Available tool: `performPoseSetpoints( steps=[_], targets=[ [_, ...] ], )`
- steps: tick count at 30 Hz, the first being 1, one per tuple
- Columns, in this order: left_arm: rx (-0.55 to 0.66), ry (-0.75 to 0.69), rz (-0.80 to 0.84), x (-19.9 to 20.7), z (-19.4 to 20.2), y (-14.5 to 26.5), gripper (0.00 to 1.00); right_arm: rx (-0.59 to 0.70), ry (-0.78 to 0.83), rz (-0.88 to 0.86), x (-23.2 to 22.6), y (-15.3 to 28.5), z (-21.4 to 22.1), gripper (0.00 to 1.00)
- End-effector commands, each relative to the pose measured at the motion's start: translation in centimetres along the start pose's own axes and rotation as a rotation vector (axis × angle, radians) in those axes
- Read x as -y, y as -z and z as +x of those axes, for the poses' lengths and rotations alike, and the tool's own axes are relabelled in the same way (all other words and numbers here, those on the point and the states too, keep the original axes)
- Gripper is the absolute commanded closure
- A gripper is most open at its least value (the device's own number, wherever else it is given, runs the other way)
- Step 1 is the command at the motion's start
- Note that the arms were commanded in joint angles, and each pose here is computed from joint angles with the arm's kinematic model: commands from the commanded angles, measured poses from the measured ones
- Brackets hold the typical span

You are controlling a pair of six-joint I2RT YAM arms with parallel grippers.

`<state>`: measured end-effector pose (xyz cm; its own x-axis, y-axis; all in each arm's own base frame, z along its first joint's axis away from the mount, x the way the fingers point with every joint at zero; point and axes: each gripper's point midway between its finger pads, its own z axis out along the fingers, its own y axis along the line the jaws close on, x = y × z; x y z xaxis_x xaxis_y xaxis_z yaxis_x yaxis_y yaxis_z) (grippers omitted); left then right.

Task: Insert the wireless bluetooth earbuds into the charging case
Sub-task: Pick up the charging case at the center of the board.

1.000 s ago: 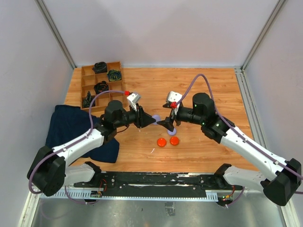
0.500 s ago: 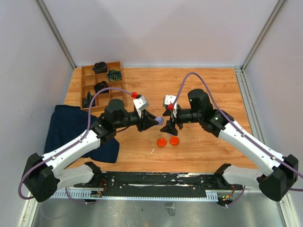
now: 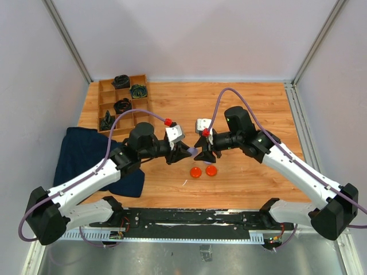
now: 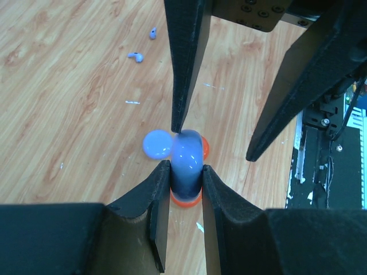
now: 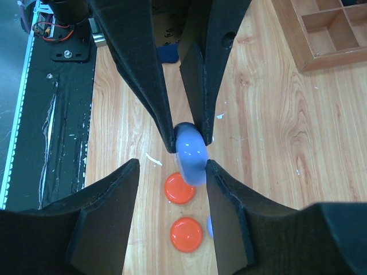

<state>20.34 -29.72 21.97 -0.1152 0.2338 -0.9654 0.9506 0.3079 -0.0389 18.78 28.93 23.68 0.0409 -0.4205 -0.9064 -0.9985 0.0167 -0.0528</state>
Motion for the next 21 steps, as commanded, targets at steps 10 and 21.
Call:
performPoseSetpoints(
  steps=[10,21],
  targets=[
    [0.084,-0.118,0.082,2.0,-2.4,0.7,0.78,-0.004,0.004,-0.037,0.5,-0.2,0.1,0.52],
    [0.054,-0.117,0.095,2.1,-1.6,0.4,0.78,0.026,0.011,-0.082,-0.3,-0.2,-0.5,0.63]
  ],
)
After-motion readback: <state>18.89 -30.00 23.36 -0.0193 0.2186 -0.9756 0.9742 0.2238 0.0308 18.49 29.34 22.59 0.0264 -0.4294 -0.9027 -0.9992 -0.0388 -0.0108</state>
